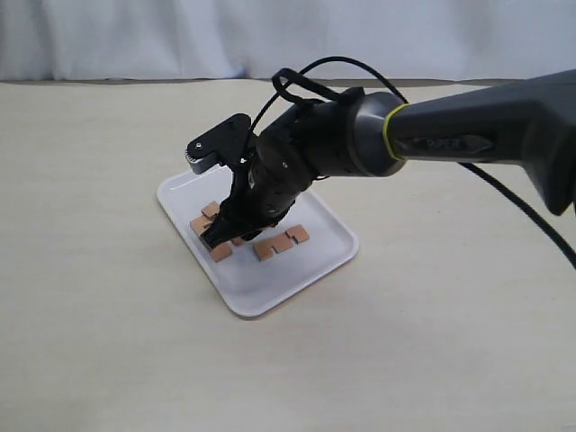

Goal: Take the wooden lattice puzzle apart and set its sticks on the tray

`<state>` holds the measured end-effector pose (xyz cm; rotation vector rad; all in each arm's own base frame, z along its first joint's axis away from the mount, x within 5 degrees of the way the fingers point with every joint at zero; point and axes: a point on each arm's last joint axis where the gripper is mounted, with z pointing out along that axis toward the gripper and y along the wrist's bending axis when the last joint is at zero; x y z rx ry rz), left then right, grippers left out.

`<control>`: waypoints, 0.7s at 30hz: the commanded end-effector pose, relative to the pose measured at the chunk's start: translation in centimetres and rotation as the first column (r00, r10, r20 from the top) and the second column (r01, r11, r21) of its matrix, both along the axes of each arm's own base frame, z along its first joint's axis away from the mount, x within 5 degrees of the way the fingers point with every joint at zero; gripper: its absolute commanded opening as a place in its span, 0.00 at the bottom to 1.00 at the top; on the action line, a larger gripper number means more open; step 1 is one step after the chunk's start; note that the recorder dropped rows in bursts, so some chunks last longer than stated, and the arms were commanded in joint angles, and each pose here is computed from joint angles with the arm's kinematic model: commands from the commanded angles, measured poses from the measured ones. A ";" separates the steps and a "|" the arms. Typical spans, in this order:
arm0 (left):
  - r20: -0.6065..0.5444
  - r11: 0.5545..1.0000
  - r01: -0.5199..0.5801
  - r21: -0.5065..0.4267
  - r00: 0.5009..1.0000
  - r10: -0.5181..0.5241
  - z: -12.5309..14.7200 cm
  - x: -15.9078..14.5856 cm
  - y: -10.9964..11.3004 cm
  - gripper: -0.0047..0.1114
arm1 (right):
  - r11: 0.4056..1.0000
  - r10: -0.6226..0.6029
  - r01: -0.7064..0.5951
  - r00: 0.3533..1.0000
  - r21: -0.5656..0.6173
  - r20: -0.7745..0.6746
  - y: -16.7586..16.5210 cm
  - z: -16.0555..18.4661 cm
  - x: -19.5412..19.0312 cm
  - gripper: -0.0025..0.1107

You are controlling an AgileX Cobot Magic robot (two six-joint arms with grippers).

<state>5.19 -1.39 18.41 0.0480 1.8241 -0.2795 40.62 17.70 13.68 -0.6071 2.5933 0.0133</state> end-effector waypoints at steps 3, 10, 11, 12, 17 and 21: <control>0.007 1.000 0.007 -0.003 1.000 -0.007 0.0 0.0 0.0 0.04 | 0.998 -0.038 0.036 0.999 0.057 0.037 -0.3 3.5 -0.3 0.57; 0.007 1.000 0.007 -0.003 1.000 -0.007 0.0 0.0 0.0 0.04 | 1.000 -0.029 0.029 1.000 0.007 -0.012 -1.2 7.1 -2.0 0.58; 0.007 1.000 0.007 -0.003 1.000 -0.007 0.0 0.0 0.0 0.04 | 1.000 -0.026 0.026 0.999 -0.006 -0.027 -1.4 7.5 -2.3 0.57; 0.007 1.000 0.007 -0.003 1.000 -0.007 0.0 0.0 0.0 0.04 | 0.999 -0.030 0.029 0.998 -0.018 -0.049 -1.6 7.6 -2.6 0.55; 0.007 1.000 0.007 -0.003 1.000 -0.007 0.0 0.0 0.0 0.04 | 0.996 -0.047 0.033 0.985 -0.087 -0.168 -2.2 7.2 -3.8 0.16; 0.007 1.000 0.007 -0.003 1.000 -0.007 0.0 0.0 0.0 0.04 | 0.993 -0.030 0.002 0.969 -0.116 -0.247 -2.7 5.8 -5.3 0.06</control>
